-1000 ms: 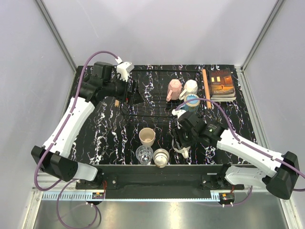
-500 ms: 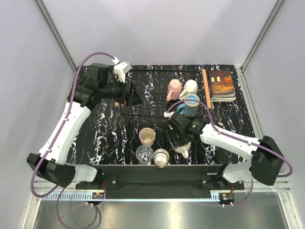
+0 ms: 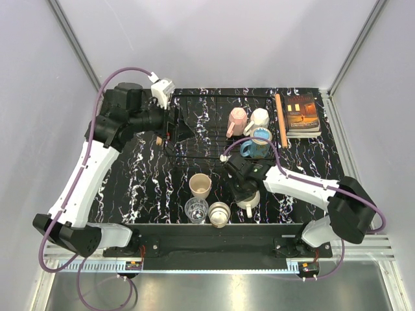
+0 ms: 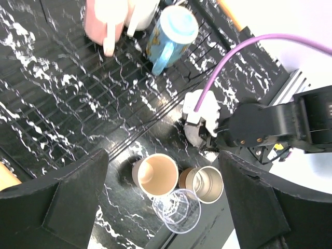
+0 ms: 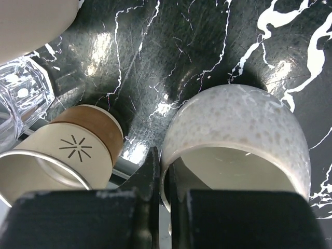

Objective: Load the cups into the dish rack

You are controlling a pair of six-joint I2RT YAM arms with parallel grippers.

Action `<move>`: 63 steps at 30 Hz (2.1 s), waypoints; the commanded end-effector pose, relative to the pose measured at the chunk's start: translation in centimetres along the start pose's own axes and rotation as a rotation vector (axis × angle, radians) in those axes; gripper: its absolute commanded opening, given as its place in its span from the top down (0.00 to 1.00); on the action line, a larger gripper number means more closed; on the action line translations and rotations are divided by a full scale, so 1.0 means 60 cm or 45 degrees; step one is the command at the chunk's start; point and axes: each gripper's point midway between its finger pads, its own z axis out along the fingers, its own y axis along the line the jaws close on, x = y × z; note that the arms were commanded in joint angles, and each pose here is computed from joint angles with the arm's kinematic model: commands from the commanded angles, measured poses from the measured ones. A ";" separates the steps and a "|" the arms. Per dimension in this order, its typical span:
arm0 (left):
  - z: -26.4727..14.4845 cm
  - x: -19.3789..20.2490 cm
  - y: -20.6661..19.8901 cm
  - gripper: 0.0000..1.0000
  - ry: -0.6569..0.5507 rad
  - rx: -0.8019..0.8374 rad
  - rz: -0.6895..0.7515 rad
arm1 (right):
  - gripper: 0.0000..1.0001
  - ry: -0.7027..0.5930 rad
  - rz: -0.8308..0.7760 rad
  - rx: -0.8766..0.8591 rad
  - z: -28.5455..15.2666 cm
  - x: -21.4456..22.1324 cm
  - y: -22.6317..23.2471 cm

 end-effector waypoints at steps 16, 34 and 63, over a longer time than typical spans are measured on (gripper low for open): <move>-0.090 -0.194 -0.040 0.07 -0.335 0.492 -0.427 | 1.00 -1.306 0.151 -0.530 -0.520 -0.250 0.080; -0.029 -0.072 -0.111 0.16 -0.127 0.840 -0.604 | 1.00 -2.012 0.457 -1.405 -0.695 -0.389 0.098; -0.024 -0.095 -0.155 0.28 -0.121 0.973 -0.650 | 1.00 -1.819 0.443 -1.657 -0.603 -0.442 0.147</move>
